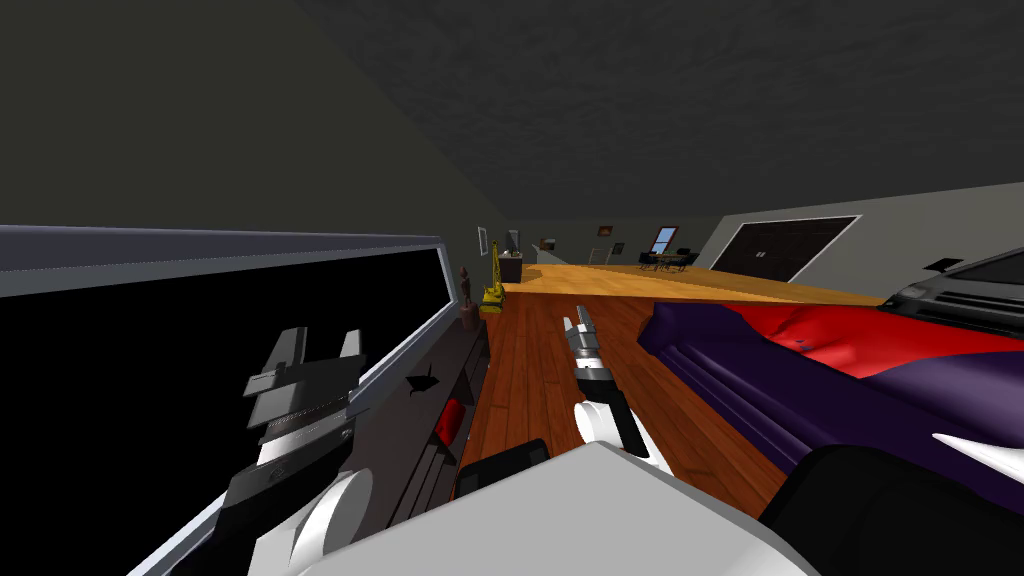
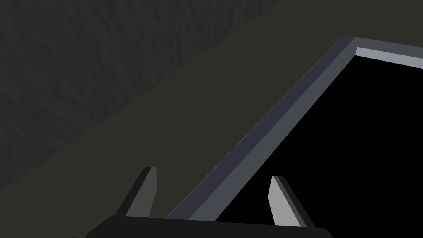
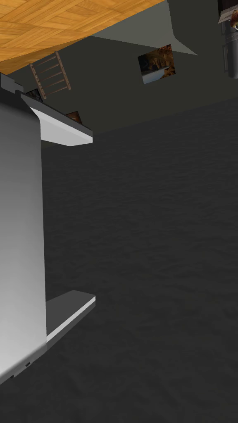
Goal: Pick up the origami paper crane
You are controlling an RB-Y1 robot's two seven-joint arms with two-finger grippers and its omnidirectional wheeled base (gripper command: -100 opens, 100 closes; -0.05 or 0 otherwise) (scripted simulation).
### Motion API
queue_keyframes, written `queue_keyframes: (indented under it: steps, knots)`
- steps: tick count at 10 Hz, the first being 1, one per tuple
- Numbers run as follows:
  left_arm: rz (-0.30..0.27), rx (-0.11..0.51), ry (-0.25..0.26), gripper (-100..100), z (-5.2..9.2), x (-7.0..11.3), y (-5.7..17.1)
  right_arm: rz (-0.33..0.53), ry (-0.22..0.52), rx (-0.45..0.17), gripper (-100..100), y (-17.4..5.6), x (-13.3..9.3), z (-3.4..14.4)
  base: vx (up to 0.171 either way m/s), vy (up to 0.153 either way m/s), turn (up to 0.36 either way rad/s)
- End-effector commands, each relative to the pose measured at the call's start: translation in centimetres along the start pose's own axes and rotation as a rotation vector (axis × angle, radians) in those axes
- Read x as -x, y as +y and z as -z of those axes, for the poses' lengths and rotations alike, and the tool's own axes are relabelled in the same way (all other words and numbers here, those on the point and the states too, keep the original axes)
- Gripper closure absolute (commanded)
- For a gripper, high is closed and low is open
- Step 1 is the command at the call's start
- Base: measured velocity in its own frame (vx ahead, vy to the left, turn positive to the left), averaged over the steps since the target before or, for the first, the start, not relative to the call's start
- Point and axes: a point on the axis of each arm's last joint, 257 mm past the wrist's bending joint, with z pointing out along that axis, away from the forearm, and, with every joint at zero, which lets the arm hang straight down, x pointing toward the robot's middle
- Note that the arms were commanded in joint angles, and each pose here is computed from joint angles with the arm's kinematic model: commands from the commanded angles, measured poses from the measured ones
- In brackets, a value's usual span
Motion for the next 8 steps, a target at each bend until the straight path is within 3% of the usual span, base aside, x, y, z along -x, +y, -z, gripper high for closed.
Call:
queue_keyframes:
  steps: [1,5,8]
  knots:
    - [0.005,0.014,0.028,-100,0.2,-0.4,0.6,0.0,0.0,0.0,0,0.0,0.0,0.0,-0.026,0.005,0.033]
    - [0.033,0.064,0.1,-100,1.0,-1.4,3.0,0.0,0.0,0.0,0,0.0,0.0,0.0,-0.038,0.011,0.02]
    - [0.069,0.135,0.161,-100,2.4,-2.1,6.2,0.0,0.0,0.0,0,0.0,0.0,0.0,-0.025,0.011,0.0]
